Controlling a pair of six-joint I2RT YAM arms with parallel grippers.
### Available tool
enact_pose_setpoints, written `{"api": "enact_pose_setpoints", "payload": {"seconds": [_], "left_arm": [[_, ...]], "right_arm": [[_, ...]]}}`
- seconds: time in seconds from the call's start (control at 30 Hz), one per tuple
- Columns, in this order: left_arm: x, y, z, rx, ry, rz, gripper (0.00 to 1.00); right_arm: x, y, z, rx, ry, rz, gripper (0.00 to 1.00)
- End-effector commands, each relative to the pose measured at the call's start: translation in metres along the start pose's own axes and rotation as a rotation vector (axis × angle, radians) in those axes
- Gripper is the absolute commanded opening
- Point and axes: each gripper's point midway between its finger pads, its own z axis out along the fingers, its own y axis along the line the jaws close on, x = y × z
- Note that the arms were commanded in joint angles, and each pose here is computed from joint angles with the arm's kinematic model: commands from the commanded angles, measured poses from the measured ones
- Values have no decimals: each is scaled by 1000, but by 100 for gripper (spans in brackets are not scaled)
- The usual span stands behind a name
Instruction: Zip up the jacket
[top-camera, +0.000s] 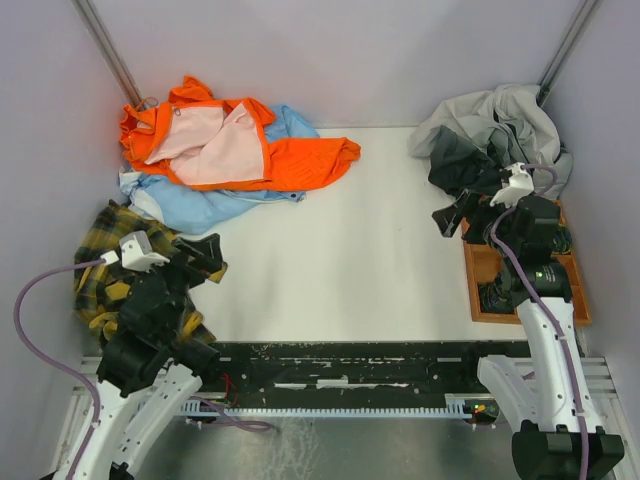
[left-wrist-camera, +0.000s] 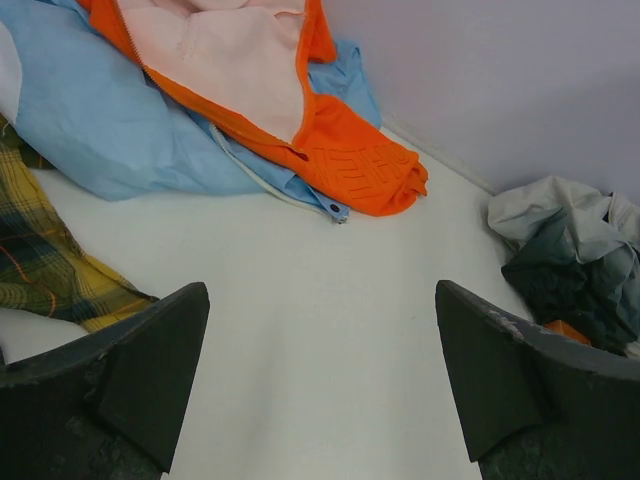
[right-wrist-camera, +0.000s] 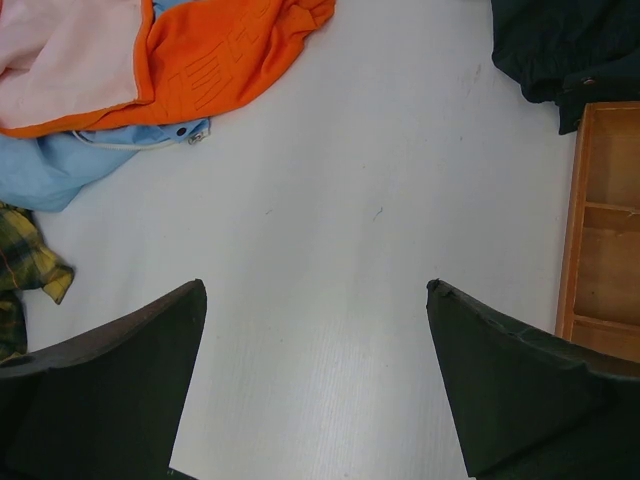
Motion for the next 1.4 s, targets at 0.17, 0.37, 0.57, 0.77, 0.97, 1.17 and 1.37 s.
{"api": "enact_pose_setpoints", "payload": {"seconds": [0.17, 0.37, 0.57, 0.77, 0.97, 1.17, 1.37], "left_arm": [[-7, -6, 8, -12, -11, 23, 100], [12, -17, 31, -31, 70, 30, 100], [27, -32, 71, -76, 106, 35, 100], [15, -24, 121, -282, 41, 143, 100], [-7, -4, 180, -442, -22, 193, 100], [12, 43, 268, -521, 111, 141, 99], [28, 87, 338, -612, 220, 152, 97]], "right_arm": [[-6, 6, 6, -25, -32, -21, 99], [3, 12, 14, -59, -16, -27, 99], [11, 16, 18, -70, -15, -45, 99], [20, 22, 23, -79, -10, -67, 99], [29, 31, 28, -99, -4, -82, 99], [37, 37, 36, -109, 18, -93, 99], [40, 37, 39, -100, 22, -101, 99]]}}
